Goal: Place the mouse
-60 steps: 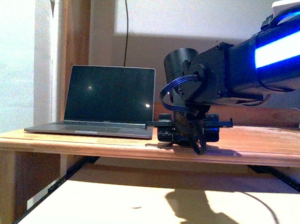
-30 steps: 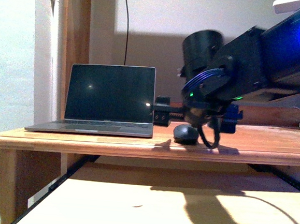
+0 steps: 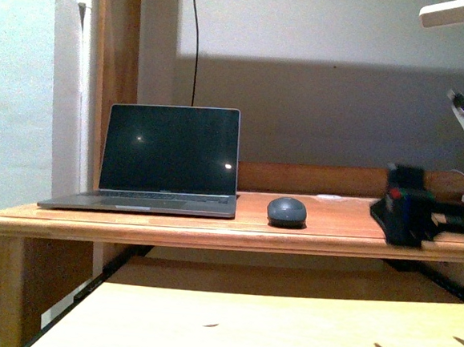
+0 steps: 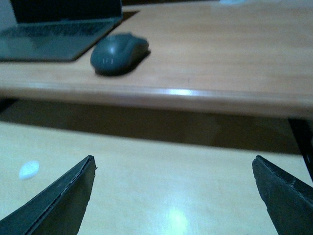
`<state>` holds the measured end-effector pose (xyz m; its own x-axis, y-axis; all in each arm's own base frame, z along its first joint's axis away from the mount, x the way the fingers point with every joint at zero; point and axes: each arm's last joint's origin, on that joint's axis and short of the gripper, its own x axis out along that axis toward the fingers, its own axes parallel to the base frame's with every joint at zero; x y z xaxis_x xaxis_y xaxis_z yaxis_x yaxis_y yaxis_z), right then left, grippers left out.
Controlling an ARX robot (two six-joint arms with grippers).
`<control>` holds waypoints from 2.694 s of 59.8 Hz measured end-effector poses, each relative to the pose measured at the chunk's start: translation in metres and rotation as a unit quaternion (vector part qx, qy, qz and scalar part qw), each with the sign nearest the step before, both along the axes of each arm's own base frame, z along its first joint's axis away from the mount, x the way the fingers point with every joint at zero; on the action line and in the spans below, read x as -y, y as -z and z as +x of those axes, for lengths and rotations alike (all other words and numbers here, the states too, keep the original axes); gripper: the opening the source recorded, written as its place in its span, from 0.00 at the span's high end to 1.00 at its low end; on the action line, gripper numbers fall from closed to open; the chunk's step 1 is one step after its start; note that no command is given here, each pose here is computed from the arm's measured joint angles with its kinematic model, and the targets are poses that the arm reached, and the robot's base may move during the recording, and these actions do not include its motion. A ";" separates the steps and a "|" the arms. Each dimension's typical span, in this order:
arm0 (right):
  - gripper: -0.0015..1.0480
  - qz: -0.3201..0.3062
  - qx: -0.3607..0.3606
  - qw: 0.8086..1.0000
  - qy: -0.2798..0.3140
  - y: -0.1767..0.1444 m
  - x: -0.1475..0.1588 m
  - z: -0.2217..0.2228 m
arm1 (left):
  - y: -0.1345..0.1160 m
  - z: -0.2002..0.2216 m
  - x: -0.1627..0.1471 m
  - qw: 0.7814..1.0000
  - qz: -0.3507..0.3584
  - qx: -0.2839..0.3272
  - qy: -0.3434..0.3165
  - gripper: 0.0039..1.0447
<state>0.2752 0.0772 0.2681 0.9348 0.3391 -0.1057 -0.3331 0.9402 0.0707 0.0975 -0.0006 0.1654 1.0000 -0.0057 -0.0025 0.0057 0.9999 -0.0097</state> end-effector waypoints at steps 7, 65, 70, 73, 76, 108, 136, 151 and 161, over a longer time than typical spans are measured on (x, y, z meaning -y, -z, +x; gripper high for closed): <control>0.07 -0.014 -0.017 0.999 -0.026 0.024 0.022 -0.027 | 0.000 0.000 0.000 1.000 0.000 0.000 0.000 0.07; 0.07 -0.016 -0.067 0.989 -0.133 0.091 0.067 -0.077 | 0.000 0.000 0.000 1.000 0.000 0.000 0.000 0.07; 0.07 -0.019 -0.068 0.989 -0.130 0.093 0.062 -0.073 | 0.000 0.000 0.000 1.000 0.000 0.000 0.000 0.07; 0.07 -0.018 -0.069 0.989 -0.130 0.094 0.057 -0.070 | 0.000 0.000 0.000 1.000 0.000 0.000 0.000 0.07; 0.07 -0.017 -0.069 0.990 -0.125 0.095 0.054 -0.066 | 0.000 0.000 0.000 1.000 0.000 0.000 0.000 0.07; 0.07 -0.044 -0.057 0.997 0.021 0.080 -0.025 0.040 | 0.000 0.000 0.000 1.000 0.000 0.000 0.000 0.07; 0.07 -0.068 -0.066 0.981 0.167 0.077 -0.063 0.119 | 0.000 0.000 0.000 1.000 0.000 0.000 0.000 0.07; 0.07 -0.068 -0.076 0.976 0.194 0.076 -0.074 0.125 | 0.000 0.000 0.000 1.000 0.000 0.000 0.000 0.07; 0.07 -0.043 -0.075 0.979 0.186 0.073 -0.070 0.120 | 0.000 0.000 0.000 1.000 0.000 0.000 0.000 0.07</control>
<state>0.3955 0.1477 0.1953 0.9636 -0.0383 -0.2645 0.0418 0.9991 0.0076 0.0975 -0.0006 0.1654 1.0000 -0.0057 -0.0021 0.0057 0.9999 -0.0097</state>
